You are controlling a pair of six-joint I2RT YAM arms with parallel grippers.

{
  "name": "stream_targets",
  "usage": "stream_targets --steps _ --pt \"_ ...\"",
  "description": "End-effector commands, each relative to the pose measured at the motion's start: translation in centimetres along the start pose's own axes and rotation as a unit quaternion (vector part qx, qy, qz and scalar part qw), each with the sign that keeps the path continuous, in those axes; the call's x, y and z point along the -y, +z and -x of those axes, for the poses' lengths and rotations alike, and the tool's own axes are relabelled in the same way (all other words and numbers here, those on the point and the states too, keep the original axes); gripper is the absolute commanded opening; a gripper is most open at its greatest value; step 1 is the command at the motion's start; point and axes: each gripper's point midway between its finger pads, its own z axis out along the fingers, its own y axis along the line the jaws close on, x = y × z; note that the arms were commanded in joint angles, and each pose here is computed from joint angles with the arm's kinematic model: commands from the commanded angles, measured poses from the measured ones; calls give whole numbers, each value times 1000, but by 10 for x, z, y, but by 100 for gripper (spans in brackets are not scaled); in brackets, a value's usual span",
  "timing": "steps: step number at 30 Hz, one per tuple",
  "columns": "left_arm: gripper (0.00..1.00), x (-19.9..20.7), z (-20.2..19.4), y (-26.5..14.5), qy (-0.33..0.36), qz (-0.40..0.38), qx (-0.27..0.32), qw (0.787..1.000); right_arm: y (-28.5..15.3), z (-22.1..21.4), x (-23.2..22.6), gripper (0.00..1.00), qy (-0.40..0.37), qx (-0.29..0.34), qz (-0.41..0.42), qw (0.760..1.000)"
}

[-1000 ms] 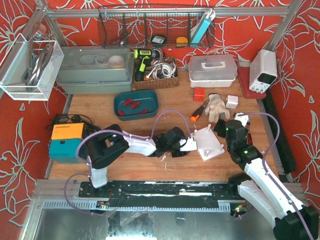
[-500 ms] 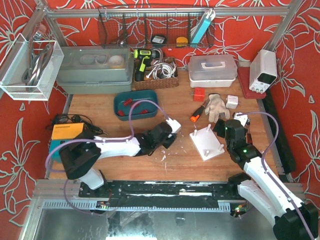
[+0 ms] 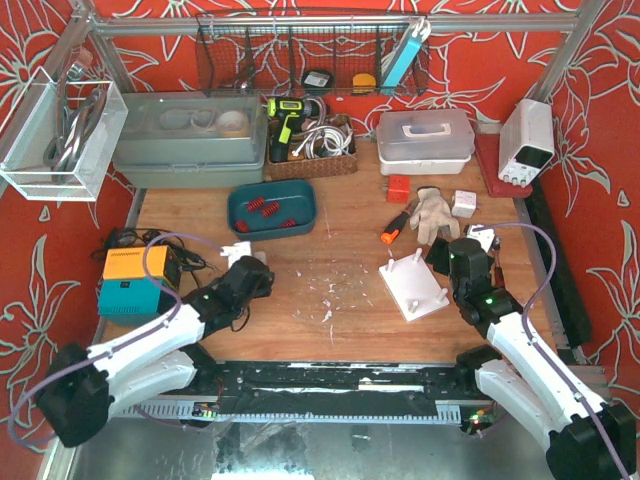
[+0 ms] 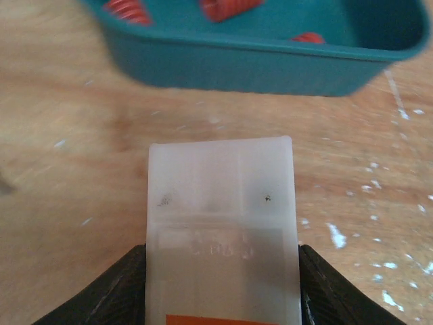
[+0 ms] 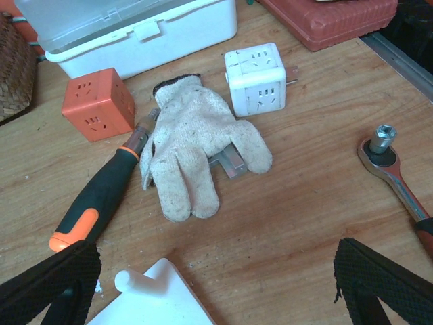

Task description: Install the large spring

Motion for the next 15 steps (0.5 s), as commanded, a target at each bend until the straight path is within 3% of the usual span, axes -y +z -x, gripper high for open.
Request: stream_targets --steps 1,6,9,13,15 --pt "0 -52 -22 -9 -127 77 -16 989 2 -1 -2 95 4 -1 3 1000" --pt "0 -96 -50 -10 -213 188 -55 957 4 -4 -3 95 4 -5 5 1000" --pt "0 -111 -70 -6 -222 262 -104 933 5 -5 -4 94 3 -9 5 1000" --pt "1 -112 -75 -3 -216 286 -124 925 5 -5 -3 94 2 -8 4 1000" --pt "12 -108 -79 1 -223 269 -129 928 4 -5 -3 94 2 -8 4 1000"
